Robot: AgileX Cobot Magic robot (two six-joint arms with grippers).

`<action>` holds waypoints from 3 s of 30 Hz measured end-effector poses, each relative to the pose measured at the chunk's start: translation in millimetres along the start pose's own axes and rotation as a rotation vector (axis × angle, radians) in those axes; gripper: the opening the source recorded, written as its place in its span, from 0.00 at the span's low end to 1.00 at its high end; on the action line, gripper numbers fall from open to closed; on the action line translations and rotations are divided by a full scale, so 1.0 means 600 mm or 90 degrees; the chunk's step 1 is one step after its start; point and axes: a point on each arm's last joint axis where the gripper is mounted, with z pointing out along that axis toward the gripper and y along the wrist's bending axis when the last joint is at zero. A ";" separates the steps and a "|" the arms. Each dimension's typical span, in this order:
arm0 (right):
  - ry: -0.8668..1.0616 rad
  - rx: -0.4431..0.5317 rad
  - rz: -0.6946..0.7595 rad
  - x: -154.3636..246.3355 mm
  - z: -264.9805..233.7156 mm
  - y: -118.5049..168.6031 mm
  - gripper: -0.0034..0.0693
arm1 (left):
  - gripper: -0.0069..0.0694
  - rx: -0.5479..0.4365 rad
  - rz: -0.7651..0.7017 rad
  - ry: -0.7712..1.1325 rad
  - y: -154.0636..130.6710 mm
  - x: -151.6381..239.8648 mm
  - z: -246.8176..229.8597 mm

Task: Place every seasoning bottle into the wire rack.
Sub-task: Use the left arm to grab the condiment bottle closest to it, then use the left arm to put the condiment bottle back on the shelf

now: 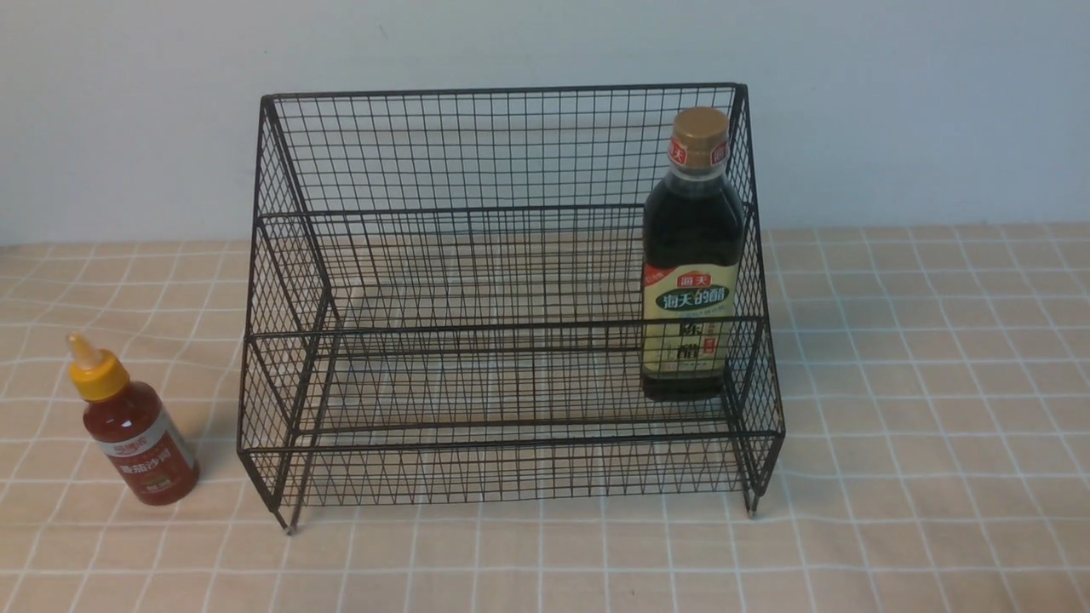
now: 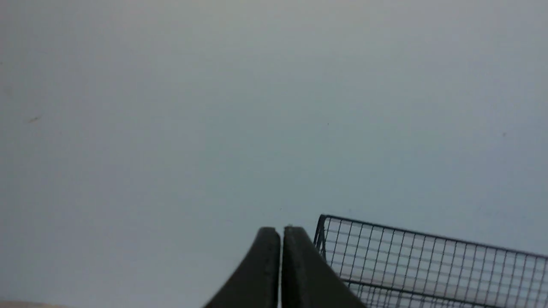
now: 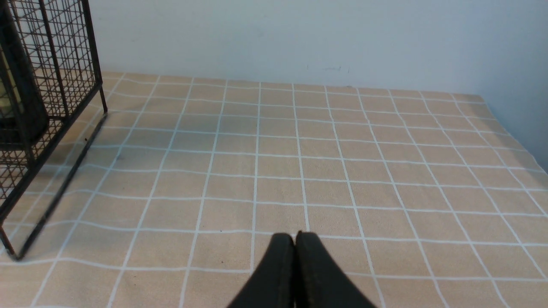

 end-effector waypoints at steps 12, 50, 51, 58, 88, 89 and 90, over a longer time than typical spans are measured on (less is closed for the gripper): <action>0.000 0.000 0.000 0.000 0.000 0.000 0.03 | 0.37 -0.076 0.100 0.208 0.002 0.053 0.119; 0.000 0.000 0.000 0.000 0.000 0.000 0.03 | 0.44 -0.195 0.155 0.349 0.022 0.165 0.253; 0.000 0.000 0.000 0.000 0.000 0.000 0.03 | 0.44 -0.193 0.155 0.348 0.021 0.162 0.253; 0.000 0.000 -0.010 0.000 0.000 0.000 0.03 | 0.44 -0.079 0.189 0.278 -0.019 0.040 0.254; 0.000 0.000 -0.011 0.000 0.000 0.000 0.03 | 0.44 0.220 0.139 0.318 -0.173 0.008 0.255; 0.000 0.000 -0.011 0.000 0.000 0.000 0.03 | 0.44 0.212 0.148 0.329 -0.175 0.025 0.263; 0.000 0.000 -0.011 0.000 0.000 0.000 0.03 | 0.44 0.208 0.148 0.327 -0.175 0.027 0.264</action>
